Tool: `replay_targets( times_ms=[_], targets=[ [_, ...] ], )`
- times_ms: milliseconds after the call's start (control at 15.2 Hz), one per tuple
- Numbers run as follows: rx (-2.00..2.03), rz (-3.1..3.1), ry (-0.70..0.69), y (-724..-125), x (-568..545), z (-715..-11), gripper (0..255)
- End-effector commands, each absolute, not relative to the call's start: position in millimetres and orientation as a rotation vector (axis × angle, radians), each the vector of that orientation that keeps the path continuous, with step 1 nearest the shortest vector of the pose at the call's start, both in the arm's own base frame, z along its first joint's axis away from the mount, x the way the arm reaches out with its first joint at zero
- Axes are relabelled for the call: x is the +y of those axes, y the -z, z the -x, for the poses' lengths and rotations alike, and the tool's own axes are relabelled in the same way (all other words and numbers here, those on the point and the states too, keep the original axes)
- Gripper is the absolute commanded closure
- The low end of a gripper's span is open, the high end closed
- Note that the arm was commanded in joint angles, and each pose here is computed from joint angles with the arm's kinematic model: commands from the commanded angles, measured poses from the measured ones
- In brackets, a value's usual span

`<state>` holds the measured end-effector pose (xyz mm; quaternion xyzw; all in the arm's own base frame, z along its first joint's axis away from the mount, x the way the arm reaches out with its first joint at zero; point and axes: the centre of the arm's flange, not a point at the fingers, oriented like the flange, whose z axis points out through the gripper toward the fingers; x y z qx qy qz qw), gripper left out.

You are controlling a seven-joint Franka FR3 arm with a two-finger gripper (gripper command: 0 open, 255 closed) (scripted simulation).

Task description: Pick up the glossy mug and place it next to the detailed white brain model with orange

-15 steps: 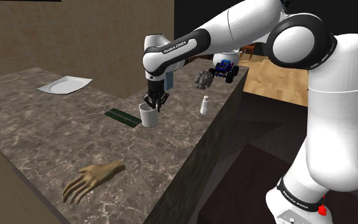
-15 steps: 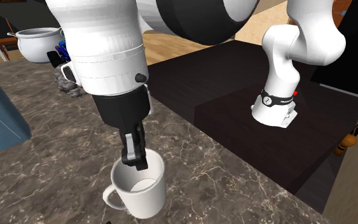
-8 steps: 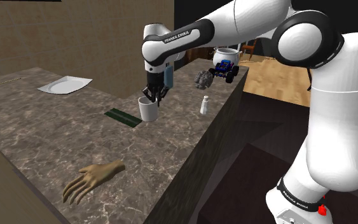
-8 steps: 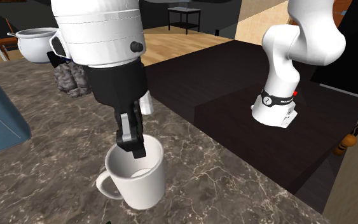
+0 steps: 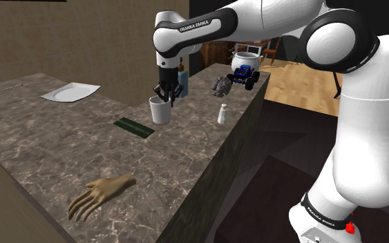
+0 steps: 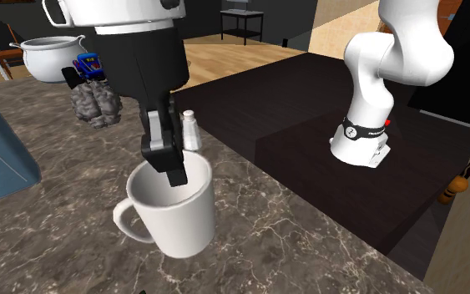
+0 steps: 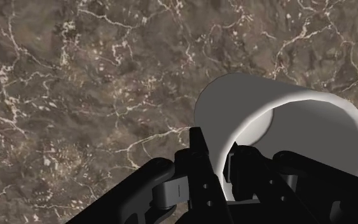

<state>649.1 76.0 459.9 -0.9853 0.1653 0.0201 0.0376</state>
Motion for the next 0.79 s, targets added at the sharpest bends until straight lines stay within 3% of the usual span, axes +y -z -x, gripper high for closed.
replay_targets(
  times_ms=[0,726],
  targets=[
    [0.507,3.023,-0.062,-471.1,77.0,-649.3,255],
    [0.507,3.023,-0.062,-529.2,77.0,-649.3,255]
  ],
)
